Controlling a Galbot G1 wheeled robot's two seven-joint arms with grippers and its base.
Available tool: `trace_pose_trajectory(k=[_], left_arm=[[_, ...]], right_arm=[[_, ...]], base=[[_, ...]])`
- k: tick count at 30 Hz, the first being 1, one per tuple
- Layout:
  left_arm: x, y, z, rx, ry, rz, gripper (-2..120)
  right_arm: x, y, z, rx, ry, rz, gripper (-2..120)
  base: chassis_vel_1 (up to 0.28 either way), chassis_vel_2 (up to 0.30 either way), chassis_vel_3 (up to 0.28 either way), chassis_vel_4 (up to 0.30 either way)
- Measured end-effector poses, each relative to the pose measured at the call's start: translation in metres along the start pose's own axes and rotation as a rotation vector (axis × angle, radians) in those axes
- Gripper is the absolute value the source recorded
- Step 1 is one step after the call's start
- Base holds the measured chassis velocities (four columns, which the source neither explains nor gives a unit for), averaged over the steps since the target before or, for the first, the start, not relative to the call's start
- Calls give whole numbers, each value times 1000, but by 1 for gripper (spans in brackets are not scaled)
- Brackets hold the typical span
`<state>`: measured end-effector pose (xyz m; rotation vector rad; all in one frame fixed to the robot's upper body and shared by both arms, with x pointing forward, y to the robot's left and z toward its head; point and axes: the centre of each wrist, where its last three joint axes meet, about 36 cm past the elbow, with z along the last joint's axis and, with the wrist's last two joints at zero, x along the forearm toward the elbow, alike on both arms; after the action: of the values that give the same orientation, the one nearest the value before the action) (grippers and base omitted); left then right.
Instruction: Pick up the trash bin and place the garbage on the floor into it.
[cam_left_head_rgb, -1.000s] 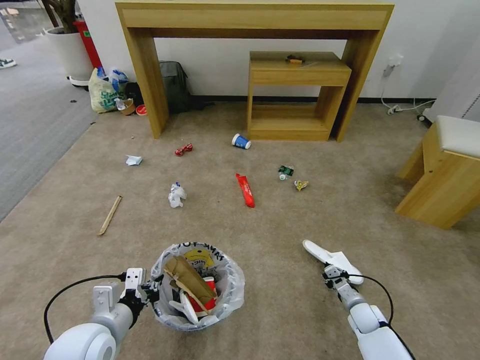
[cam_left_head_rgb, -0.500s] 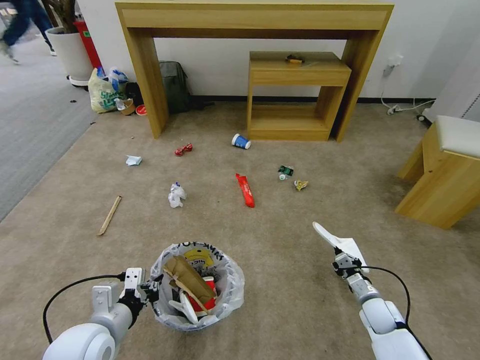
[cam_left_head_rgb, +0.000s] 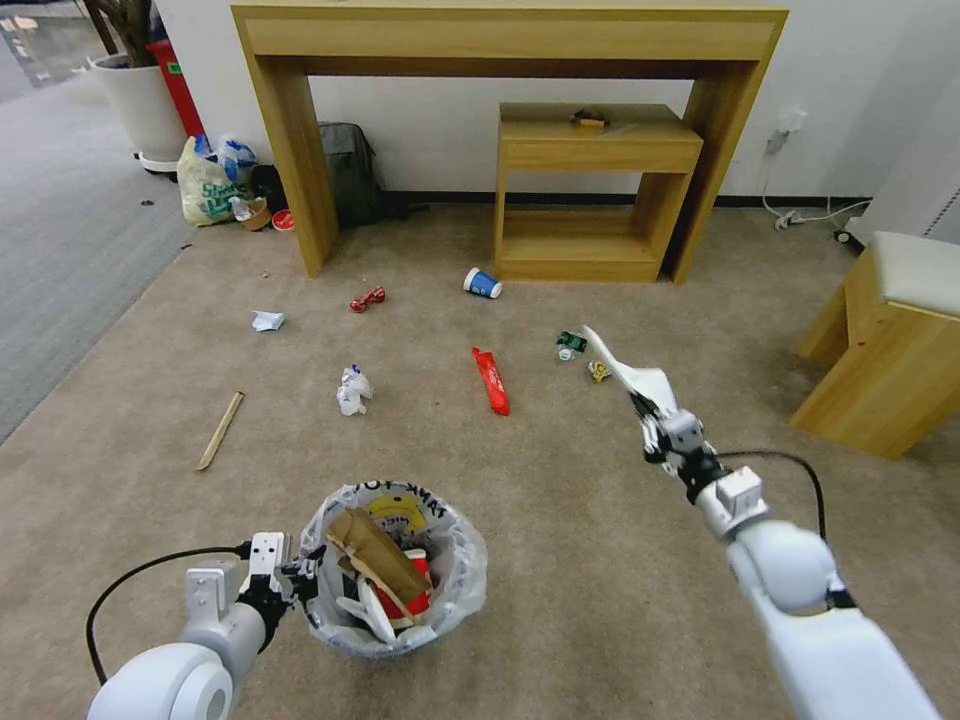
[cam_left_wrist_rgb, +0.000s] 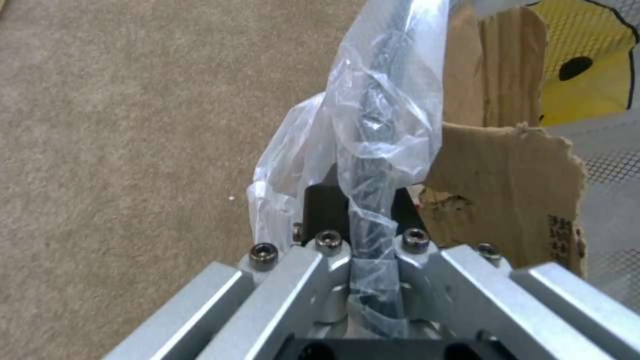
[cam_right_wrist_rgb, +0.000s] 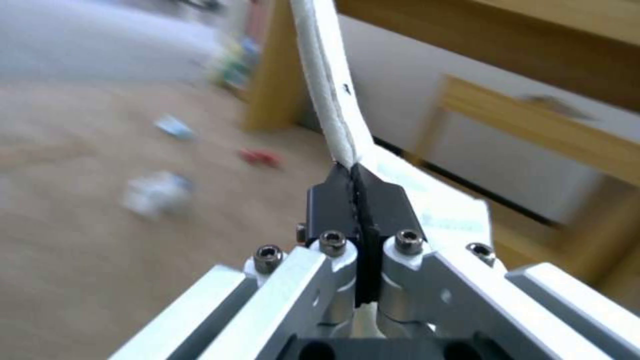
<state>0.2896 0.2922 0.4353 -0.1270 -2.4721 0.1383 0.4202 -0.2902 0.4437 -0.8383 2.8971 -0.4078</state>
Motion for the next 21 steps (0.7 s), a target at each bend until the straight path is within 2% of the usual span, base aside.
trace_pose_trajectory(k=[1, 2, 5, 6, 9, 10, 14, 18, 21], left_arm=[[-2, -1, 1, 2, 3, 1, 0], [-2, -1, 1, 2, 3, 1, 0], [-9, -5, 6, 10, 18, 6, 0], [-9, -5, 6, 10, 18, 6, 0], [-12, -10, 7, 13, 20, 11, 0], [-12, -10, 7, 13, 20, 11, 0], [-14, -12, 6, 14, 16, 12, 0], [-14, -12, 6, 16, 16, 12, 0], [-14, -12, 6, 17, 16, 12, 0]], right_arm=[[-6, 10, -10, -43, -19, -47, 0], [-6, 10, -10, -43, -19, -47, 0], [-30, 53, -45, -185, -81, -203, 0], [-30, 53, -45, -185, -81, -203, 0], [-44, 92, -66, -277, -111, -328, 0], [-44, 92, -66, -277, -111, -328, 0], [-48, 132, -70, -343, -98, -441, 0], [-45, 149, -62, -361, -69, -476, 0], [-43, 153, -55, -354, -50, -482, 0]], base=[[0, 0, 0, 0], [0, 0, 0, 0], [0, 0, 0, 0], [0, 0, 0, 0], [0, 0, 0, 0], [0, 0, 0, 0], [0, 0, 0, 0], [0, 0, 0, 0], [0, 0, 0, 0]])
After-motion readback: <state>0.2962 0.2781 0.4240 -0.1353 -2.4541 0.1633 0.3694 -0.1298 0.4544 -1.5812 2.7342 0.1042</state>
